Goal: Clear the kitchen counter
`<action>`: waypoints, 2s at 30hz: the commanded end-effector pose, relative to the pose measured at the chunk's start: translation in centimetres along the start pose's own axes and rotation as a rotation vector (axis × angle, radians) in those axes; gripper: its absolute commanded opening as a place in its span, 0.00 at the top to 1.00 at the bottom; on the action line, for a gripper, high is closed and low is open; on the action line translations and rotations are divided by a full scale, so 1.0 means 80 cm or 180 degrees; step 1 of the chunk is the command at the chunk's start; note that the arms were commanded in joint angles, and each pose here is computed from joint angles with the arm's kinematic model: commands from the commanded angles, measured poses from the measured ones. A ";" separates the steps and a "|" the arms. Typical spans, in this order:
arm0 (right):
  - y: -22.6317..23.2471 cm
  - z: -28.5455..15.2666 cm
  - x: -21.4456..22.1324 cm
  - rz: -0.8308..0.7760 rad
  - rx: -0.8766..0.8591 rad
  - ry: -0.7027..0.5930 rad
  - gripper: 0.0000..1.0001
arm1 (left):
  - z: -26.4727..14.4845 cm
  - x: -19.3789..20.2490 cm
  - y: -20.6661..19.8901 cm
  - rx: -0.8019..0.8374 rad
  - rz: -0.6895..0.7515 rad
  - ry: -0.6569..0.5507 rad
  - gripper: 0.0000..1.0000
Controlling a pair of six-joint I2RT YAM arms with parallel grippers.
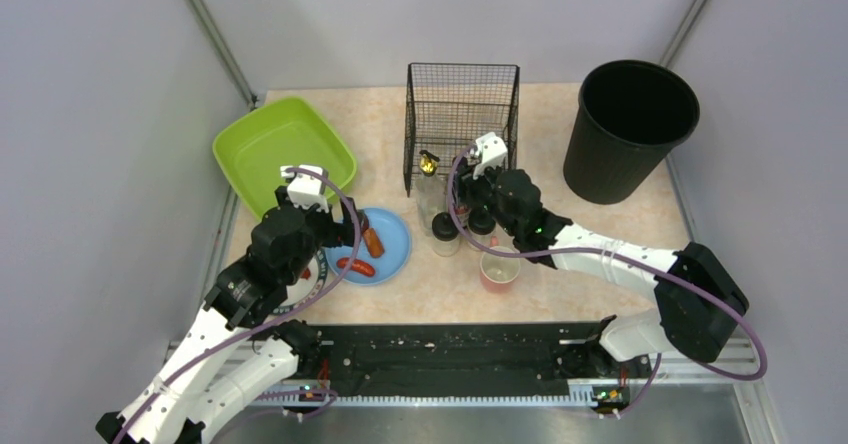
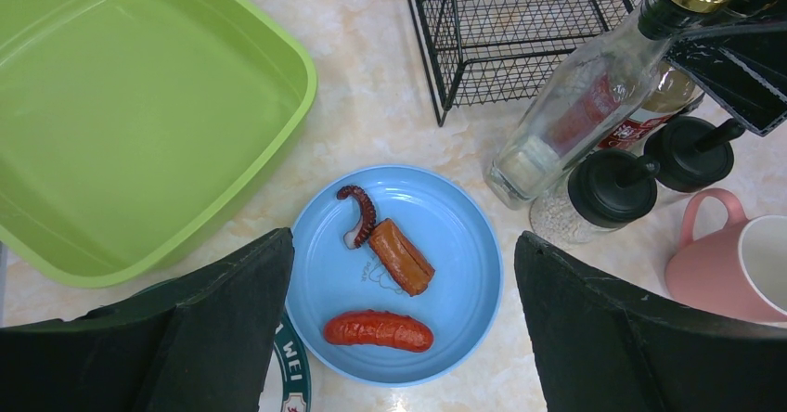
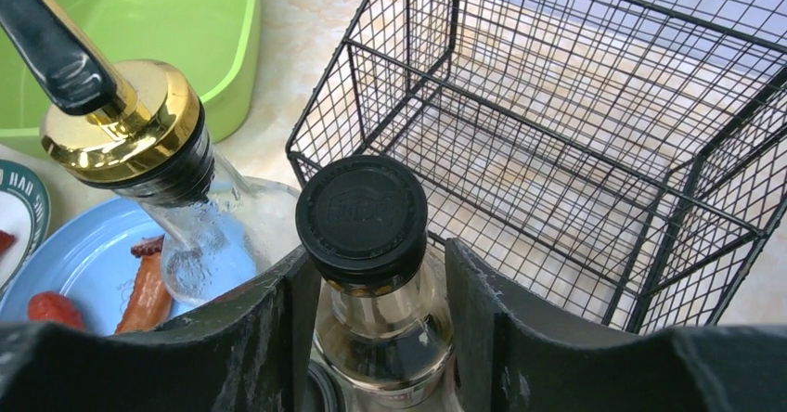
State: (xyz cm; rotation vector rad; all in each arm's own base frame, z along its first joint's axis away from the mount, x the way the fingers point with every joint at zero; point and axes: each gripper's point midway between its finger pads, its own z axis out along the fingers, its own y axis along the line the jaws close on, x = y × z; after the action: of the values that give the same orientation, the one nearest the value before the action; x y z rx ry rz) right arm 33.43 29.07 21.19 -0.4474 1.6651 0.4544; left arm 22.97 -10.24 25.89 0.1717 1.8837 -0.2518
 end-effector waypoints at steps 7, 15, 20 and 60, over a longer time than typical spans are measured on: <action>0.005 0.009 -0.041 -0.0071 0.0081 -0.0346 0.61 | 0.001 -0.007 0.000 0.0003 0.0004 -0.0093 0.07; 0.011 0.009 -0.053 -0.0102 0.0068 -0.0459 0.95 | 0.000 -0.007 0.000 0.0008 0.0003 -0.0091 0.07; 0.008 0.009 -0.063 -0.0202 0.0105 -0.0505 1.00 | -0.001 -0.008 -0.001 0.0019 0.0002 -0.0098 0.07; -0.010 -0.060 -0.285 -0.0177 0.0334 -0.1541 1.00 | -0.007 -0.012 -0.001 0.0057 -0.0010 -0.0158 0.07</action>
State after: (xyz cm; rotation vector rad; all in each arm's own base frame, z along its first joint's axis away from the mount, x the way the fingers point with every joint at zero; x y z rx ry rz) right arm 34.32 28.85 32.89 -0.4370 1.4496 0.3532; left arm 22.72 -10.08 26.31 0.1674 1.8664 -0.2605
